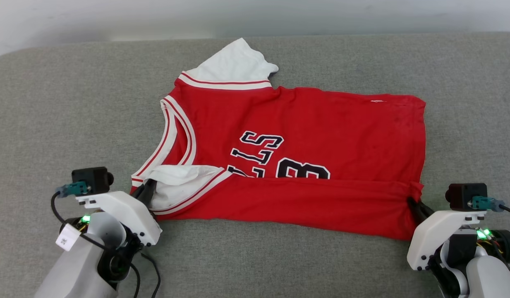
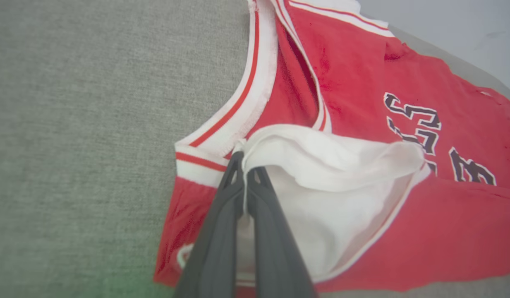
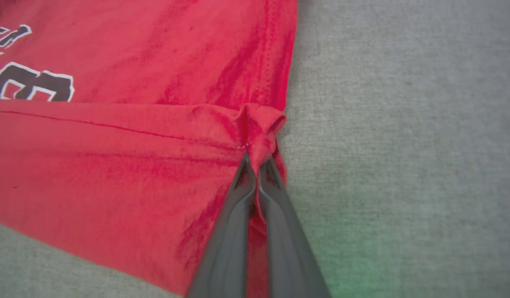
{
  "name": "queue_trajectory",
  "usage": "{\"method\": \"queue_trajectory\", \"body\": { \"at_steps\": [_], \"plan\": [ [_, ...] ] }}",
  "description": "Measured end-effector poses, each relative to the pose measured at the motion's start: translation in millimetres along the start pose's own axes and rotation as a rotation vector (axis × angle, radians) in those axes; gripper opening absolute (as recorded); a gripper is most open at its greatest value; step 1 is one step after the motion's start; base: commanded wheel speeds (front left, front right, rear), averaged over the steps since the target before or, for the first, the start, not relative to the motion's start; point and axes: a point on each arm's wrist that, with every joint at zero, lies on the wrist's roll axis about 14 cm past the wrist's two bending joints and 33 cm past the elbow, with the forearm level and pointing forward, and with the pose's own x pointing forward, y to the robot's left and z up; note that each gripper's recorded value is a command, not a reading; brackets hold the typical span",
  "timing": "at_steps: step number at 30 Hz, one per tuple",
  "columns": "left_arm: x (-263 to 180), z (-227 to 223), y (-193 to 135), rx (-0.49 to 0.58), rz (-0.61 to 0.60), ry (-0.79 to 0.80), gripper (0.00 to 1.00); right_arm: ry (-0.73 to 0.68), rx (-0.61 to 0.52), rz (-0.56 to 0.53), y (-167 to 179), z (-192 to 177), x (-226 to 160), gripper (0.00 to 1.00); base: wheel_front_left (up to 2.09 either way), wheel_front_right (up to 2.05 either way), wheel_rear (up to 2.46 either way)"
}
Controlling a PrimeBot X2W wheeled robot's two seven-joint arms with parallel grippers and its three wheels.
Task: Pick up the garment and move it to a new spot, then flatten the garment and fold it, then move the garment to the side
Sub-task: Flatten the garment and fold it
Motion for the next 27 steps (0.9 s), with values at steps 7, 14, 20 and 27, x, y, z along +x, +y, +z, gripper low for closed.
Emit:
{"method": "queue_trajectory", "body": {
  "at_steps": [7,14,20,27],
  "plan": [
    [16.6,-18.7,-5.6,0.004,-0.026,0.107,1.0,-0.013,0.0,0.011,0.8,-2.3,6.4,1.0,0.0,0.0,0.0],
    [14.7,-1.3,2.5,0.005,-0.001,0.03,1.0,-0.255,0.0,0.014,1.4,42.1,-7.2,1.0,0.0,0.0,0.0],
    [3.0,28.4,18.0,0.037,0.029,-0.045,1.0,-0.427,-0.001,0.02,9.1,70.9,-32.1,1.0,0.0,0.0,0.0],
    [-17.5,36.6,27.6,0.128,0.009,0.1,1.0,-0.494,-0.017,0.018,14.9,80.6,-57.9,1.0,0.0,0.0,0.0]
  ]
}}
